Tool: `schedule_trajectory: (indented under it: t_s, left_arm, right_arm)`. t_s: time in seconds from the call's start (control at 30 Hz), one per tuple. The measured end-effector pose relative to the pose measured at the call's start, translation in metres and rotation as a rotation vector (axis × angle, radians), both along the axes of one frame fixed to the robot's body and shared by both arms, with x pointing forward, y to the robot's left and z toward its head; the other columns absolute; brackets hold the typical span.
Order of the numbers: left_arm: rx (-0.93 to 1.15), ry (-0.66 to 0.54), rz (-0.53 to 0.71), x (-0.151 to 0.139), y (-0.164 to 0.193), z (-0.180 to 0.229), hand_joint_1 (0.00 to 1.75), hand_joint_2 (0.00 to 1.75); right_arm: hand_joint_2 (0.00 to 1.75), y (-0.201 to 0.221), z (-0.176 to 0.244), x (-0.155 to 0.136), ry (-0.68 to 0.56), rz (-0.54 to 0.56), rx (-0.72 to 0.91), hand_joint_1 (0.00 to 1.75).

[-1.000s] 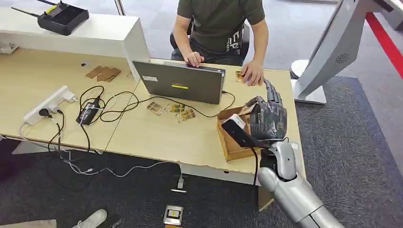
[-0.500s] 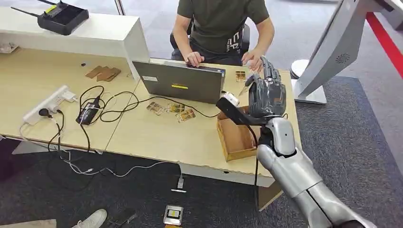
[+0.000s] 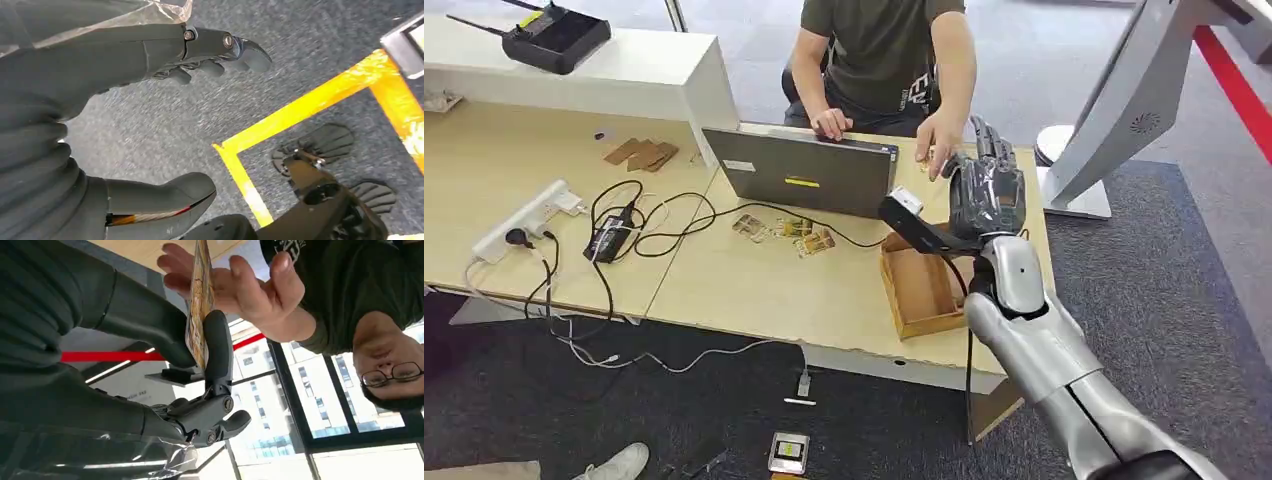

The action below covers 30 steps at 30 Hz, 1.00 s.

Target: Pass the card to the sensor for recognition and then transmit it.

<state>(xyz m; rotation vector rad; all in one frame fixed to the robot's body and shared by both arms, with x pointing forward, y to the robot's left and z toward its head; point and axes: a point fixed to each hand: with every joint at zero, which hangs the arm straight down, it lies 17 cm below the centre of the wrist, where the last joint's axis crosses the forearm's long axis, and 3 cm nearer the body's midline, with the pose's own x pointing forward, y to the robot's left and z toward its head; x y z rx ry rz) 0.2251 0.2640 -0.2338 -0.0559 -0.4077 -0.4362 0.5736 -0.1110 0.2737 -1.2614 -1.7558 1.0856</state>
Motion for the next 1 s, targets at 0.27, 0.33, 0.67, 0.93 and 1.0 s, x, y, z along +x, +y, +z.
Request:
schedule_trajectory:
  t_s: [0.27,0.33,0.67,0.93,1.0]
  left_arm:
    - [-0.064,-0.112,-0.008,0.014,-0.028,0.009,0.00,1.75]
    - [-0.083,-0.133,-0.015,0.015,-0.032,0.011,0.00,1.75]
    - [-0.131,-0.235,-0.050,0.036,-0.045,0.025,0.00,1.75]
    - [-0.059,-0.288,-0.087,0.063,-0.023,0.034,0.00,1.75]
    - [-0.031,-0.293,-0.090,0.064,-0.008,0.034,0.00,1.75]
  right_arm:
    - [1.75,0.005,0.000,0.001,0.004,0.015,-0.012,1.75]
    - [1.75,0.008,0.000,0.001,0.006,0.020,-0.012,1.75]
    - [1.75,-0.002,0.006,0.002,-0.015,0.002,0.044,0.00]
    - [1.75,-0.037,-0.003,-0.001,-0.021,-0.061,0.095,0.00]
    - [1.75,-0.049,-0.002,-0.007,-0.040,-0.081,0.104,0.00]
